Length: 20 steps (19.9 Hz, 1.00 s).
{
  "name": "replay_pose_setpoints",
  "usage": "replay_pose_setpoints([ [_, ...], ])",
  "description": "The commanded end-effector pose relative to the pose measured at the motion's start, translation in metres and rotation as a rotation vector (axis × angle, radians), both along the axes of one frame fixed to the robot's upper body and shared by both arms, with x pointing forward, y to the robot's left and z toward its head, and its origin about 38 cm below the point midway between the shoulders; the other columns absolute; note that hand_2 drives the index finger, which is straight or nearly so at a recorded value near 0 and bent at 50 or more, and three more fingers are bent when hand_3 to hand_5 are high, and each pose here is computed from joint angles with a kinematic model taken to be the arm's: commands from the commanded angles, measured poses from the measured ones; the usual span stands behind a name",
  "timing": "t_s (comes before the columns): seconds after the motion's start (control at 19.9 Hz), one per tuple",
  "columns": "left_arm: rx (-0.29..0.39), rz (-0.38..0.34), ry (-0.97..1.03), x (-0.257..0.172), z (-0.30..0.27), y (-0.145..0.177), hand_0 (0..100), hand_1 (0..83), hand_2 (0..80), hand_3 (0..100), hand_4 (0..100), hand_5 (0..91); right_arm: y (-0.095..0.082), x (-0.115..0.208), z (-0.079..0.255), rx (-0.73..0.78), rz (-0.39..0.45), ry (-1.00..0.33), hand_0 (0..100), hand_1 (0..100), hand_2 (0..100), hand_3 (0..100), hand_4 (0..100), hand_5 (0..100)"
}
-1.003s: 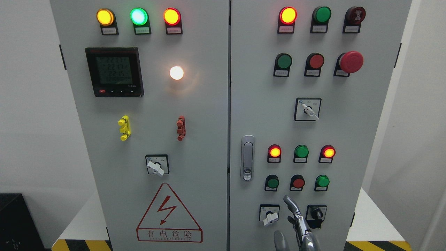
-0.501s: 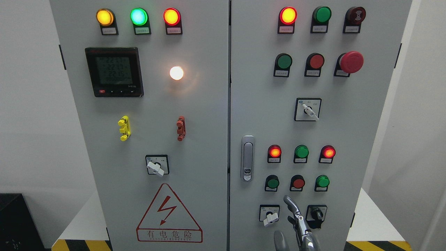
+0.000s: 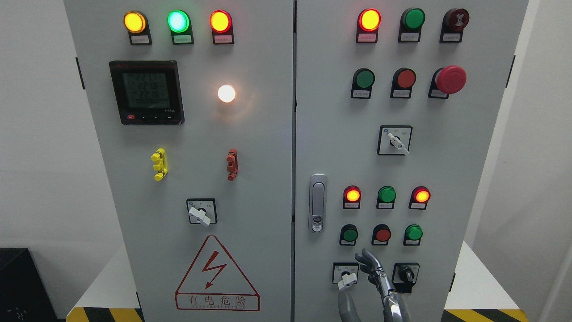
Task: Release door handle
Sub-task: 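Raise the right hand up toward the silver door handle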
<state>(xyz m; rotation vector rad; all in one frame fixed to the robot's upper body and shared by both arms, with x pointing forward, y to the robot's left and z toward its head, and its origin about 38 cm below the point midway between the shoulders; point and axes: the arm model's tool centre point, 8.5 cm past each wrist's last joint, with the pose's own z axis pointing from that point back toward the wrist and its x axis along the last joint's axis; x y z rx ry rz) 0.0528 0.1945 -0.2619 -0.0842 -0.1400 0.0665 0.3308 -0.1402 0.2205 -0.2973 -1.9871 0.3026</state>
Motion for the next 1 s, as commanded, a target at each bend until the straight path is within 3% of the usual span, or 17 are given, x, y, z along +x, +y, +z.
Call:
replay_pose_setpoints([
  [0.0,0.001,-0.02,-0.018,0.006,0.0,0.0,0,0.0,2.4,8,1,0.0,0.003,0.007,-0.003,-0.204,-0.092,-0.029,47,40,0,89,90,93],
  [0.2,0.002,-0.019,-0.018,0.006,0.0,0.0,0,0.0,2.5,8,1,0.0,0.007,0.012,0.0,-0.376,-0.165,-0.075,47,39,0,97,95,98],
  [0.4,0.002,-0.019,-0.016,0.005,0.0,0.0,0,0.0,2.4,8,1,0.0,0.012,0.023,0.0,-0.543,-0.227,-0.11,46,38,0,97,94,98],
  [0.95,0.002,-0.019,-0.018,0.006,0.0,0.0,0,0.0,2.5,8,1,0.0,0.025,0.044,0.002,-0.74,-0.288,-0.162,43,36,0,100,92,98],
])
